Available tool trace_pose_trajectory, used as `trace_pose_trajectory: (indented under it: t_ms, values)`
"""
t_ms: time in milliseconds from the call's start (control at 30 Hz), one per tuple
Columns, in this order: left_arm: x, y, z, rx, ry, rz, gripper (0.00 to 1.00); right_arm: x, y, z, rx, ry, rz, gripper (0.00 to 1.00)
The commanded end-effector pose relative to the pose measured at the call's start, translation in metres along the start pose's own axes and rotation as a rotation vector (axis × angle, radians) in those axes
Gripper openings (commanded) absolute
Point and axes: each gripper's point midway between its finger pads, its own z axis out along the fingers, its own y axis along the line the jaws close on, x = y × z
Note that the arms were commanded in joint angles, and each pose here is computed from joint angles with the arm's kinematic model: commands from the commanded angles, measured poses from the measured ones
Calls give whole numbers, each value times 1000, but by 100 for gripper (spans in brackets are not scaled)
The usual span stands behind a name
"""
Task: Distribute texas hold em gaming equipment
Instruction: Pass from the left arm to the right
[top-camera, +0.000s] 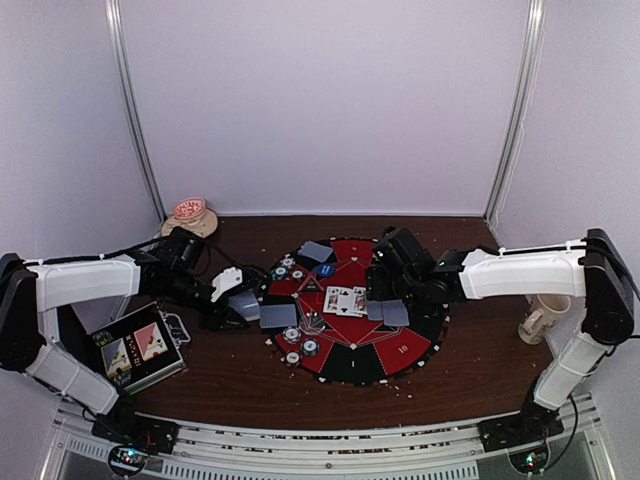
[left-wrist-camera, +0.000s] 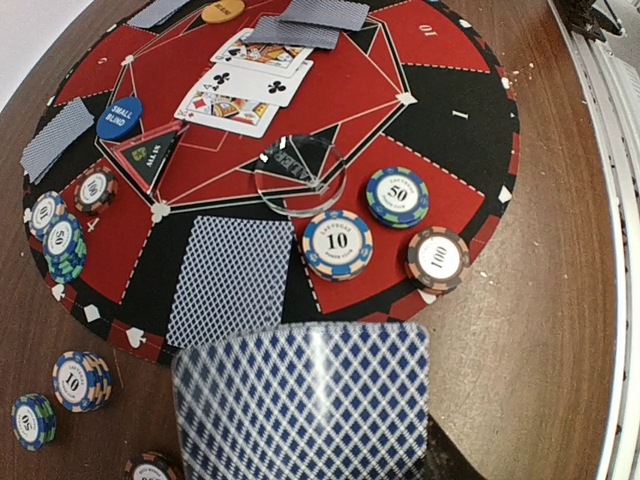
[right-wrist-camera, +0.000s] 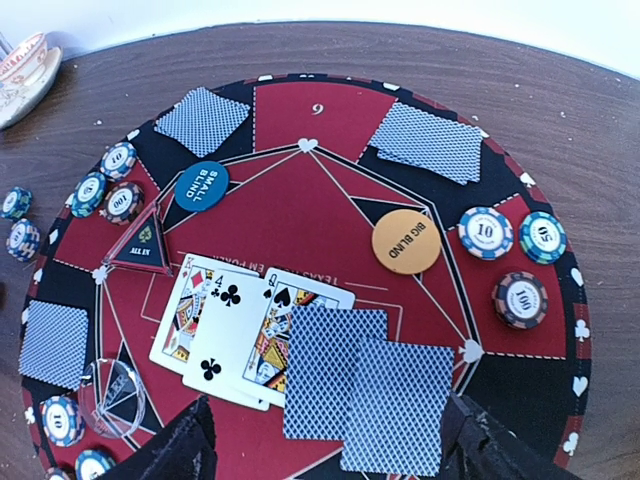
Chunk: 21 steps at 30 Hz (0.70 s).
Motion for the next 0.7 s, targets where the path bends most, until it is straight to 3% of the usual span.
trace_pose_trajectory:
  t_ms: [0, 167, 400, 667]
  values:
    - [-9, 10, -2, -32, -27, 12, 46, -5, -17, -18, 3, -28, 11, 80]
    - [-10, 12, 0, -24, -23, 6, 45, -5, 13, -28, -210, -47, 42, 80]
    - [-12, 8, -2, -15, -33, 12, 45, 6, 124, -39, -709, 32, 157, 79]
    - [-12, 6, -3, -12, -38, 19, 45, 20, 224, -33, -988, 150, 223, 77]
